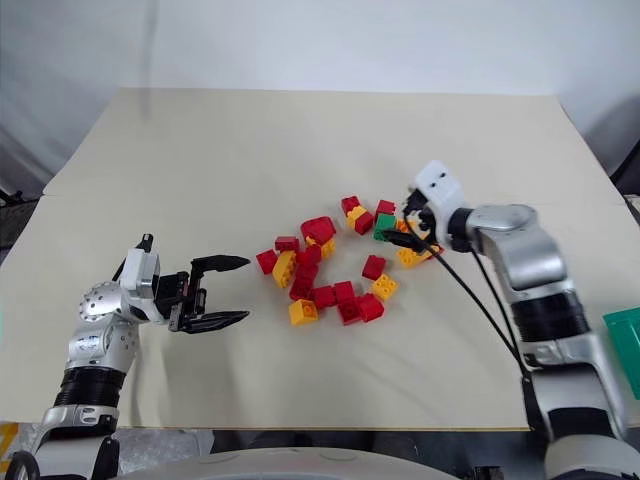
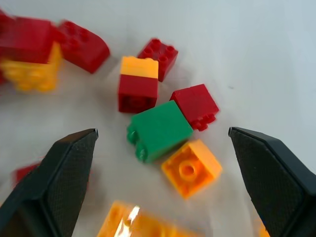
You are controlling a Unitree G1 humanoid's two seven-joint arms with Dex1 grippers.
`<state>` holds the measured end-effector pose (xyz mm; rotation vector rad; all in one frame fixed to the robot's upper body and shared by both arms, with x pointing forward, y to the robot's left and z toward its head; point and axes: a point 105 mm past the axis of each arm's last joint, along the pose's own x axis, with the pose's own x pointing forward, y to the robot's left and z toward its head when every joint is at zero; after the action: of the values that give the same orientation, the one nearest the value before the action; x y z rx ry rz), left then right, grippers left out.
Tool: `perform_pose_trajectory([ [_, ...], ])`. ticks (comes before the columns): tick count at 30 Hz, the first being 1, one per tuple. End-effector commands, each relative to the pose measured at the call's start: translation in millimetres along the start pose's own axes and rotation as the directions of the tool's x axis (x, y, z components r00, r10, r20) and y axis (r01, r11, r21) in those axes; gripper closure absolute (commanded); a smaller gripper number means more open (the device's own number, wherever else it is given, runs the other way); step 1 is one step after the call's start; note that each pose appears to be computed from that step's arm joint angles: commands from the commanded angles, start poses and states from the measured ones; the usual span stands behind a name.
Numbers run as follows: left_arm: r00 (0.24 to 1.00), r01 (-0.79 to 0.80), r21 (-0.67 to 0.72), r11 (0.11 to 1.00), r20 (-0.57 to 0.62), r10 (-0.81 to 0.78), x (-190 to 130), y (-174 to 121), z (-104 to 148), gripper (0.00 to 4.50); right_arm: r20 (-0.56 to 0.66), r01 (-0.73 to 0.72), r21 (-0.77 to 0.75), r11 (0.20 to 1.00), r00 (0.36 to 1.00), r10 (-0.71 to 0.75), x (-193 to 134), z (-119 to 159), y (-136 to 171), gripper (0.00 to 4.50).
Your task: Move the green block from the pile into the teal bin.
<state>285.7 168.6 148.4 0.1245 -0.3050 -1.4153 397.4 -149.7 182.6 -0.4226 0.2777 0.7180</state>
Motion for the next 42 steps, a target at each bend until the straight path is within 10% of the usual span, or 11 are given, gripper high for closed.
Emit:
perform_pose_trajectory([
  [1, 1.000, -0.009, 0.054, 0.998, 0.000, 0.009, -1.4, -1.7, 8.7, 0.00, -0.007, 0.027, -0.008, 1.000, 1.000, -0.027, 14.8, 0.9, -1.9, 0.05],
  [28, 1.000, 0.010, 0.042, 0.999, 0.003, -0.010, 4.6, -6.8, 7.6, 0.00, -0.128, 0.034, 0.030, 0.999, 0.991, -0.030, 18.1, -25.2, 17.5, 0.05],
  [35, 1.000, 0.019, 0.046, 0.999, 0.012, -0.020, 8.1, -3.8, 9.4, 0.00, -0.064, 0.056, 0.045, 0.997, 0.997, -0.053, 13.1, -10.0, 13.9, 2.34],
  [42, 0.998, 0.058, 0.026, 0.998, 0.023, -0.059, 19.7, -0.2, 11.9, 0.00, 0.089, 0.103, 0.059, 0.993, 0.990, -0.108, -17.9, 25.1, 4.8, 2.43],
])
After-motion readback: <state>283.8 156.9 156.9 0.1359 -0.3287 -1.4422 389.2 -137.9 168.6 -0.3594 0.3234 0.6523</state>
